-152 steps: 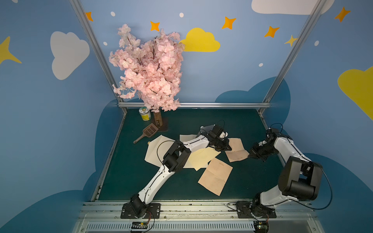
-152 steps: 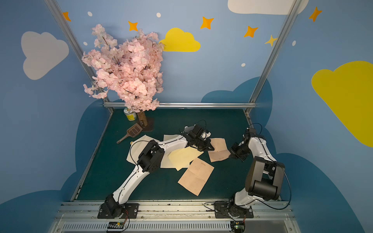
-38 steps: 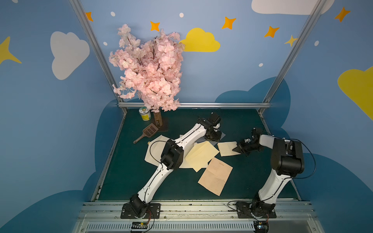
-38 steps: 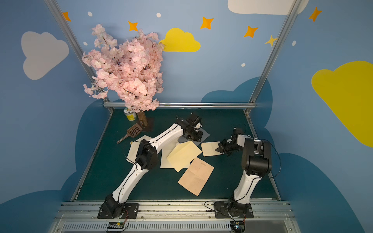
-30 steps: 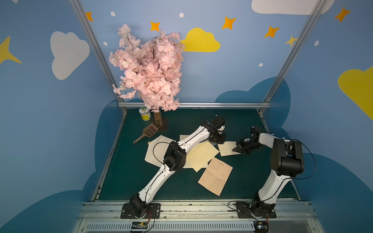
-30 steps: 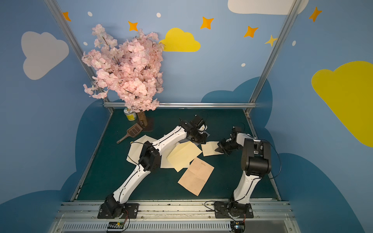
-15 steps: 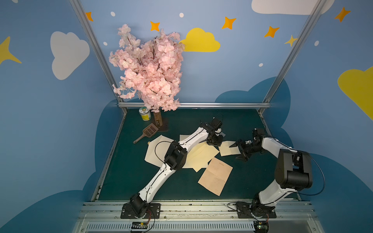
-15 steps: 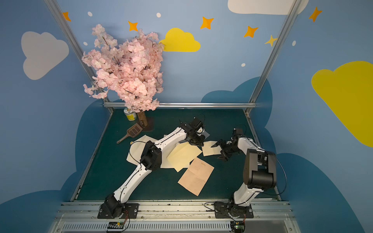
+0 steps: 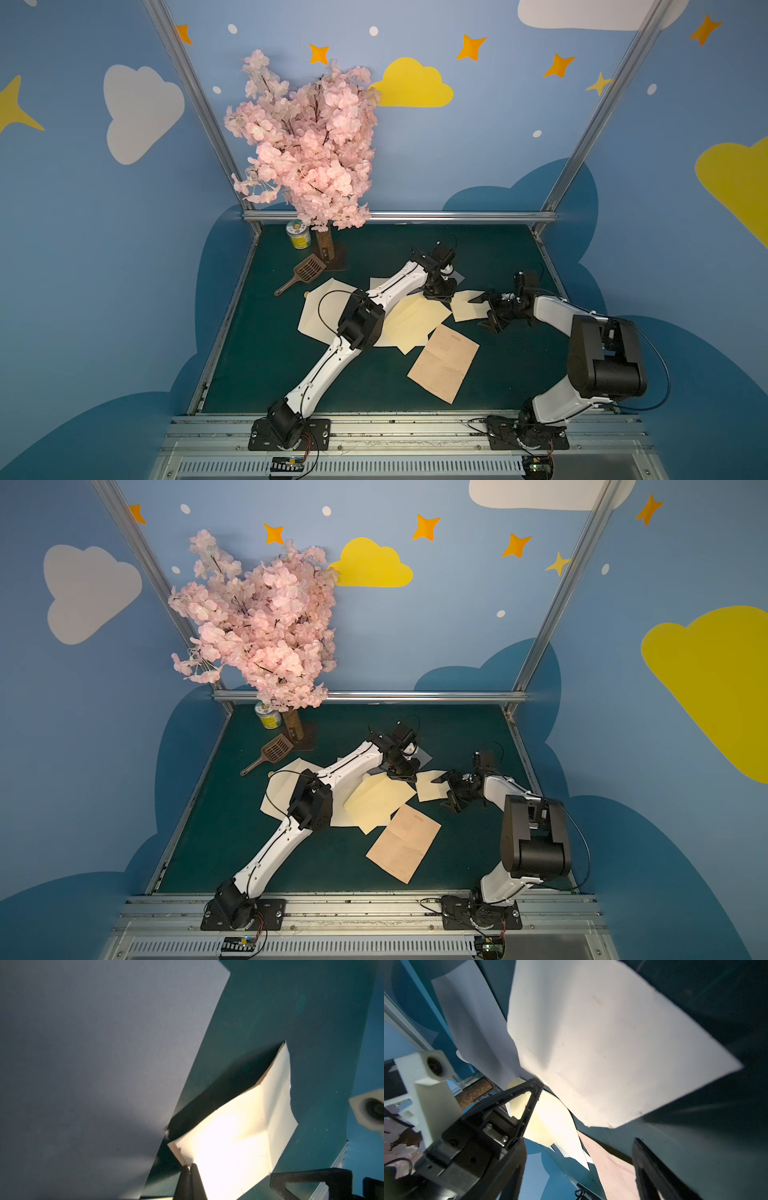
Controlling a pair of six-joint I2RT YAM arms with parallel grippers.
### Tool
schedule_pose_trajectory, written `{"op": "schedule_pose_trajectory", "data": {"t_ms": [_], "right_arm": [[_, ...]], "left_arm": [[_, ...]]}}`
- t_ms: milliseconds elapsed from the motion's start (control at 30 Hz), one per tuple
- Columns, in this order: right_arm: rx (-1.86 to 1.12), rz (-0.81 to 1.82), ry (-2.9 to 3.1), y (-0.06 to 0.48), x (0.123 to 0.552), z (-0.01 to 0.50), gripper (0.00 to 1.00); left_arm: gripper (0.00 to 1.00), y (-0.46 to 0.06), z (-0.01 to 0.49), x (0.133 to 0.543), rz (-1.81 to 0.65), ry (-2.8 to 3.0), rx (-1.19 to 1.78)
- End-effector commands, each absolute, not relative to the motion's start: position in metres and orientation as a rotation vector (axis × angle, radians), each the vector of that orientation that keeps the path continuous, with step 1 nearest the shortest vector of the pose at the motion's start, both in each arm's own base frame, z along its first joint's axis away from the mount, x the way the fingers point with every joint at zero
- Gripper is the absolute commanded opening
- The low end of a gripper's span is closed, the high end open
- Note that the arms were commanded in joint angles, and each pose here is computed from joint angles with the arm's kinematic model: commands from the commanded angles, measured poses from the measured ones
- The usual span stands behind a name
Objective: Fold the letter paper in half and place it into the envelope
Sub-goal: Fold the letter paper at the center of the board.
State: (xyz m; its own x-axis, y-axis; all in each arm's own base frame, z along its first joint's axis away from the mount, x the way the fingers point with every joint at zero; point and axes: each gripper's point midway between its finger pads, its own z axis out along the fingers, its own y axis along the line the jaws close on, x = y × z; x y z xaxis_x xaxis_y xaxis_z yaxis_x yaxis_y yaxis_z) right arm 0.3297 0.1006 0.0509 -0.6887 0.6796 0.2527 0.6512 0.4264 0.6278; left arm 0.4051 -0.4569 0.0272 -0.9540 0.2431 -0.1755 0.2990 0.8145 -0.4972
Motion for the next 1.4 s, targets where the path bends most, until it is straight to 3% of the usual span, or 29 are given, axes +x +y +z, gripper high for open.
{"op": "schedule_pose_trajectory", "data": {"t_ms": [0, 267, 500, 833, 1067, 1300, 1333, 1367], "right_arm": [[1.244, 1.112, 2.573, 0.100, 0.338, 0.047, 0.77], [1.231, 1.043, 2.567, 0.099, 0.339, 0.045, 0.72], [1.231, 0.999, 2.578, 0.098, 0.336, 0.038, 0.62], [1.115, 0.984, 2.548, 0.100, 0.345, 0.040, 0.30], [1.036, 0.974, 2.522, 0.100, 0.352, 0.046, 0.01], [0.972, 0.923, 2.579, 0.099, 0.347, 0.055, 0.00], [0.961, 0.920, 2.584, 0.099, 0.344, 0.057, 0.03], [0.965, 0.904, 2.590, 0.097, 0.341, 0.058, 0.20]], "left_arm": [[0.02, -0.446, 0.003, 0.397, -0.786, 2.976, 0.424], [0.02, -0.442, 0.000, 0.397, -0.798, 2.997, 0.413], [0.02, -0.442, -0.001, 0.396, -0.807, 3.006, 0.413], [0.02, -0.441, -0.004, 0.392, -0.815, 3.027, 0.422], [0.02, -0.439, -0.002, 0.390, -0.813, 3.034, 0.426], [0.03, -0.436, 0.016, 0.397, -0.812, 3.001, 0.424], [0.03, -0.437, 0.018, 0.399, -0.812, 2.991, 0.425], [0.03, -0.437, 0.021, 0.401, -0.813, 2.981, 0.423]]}}
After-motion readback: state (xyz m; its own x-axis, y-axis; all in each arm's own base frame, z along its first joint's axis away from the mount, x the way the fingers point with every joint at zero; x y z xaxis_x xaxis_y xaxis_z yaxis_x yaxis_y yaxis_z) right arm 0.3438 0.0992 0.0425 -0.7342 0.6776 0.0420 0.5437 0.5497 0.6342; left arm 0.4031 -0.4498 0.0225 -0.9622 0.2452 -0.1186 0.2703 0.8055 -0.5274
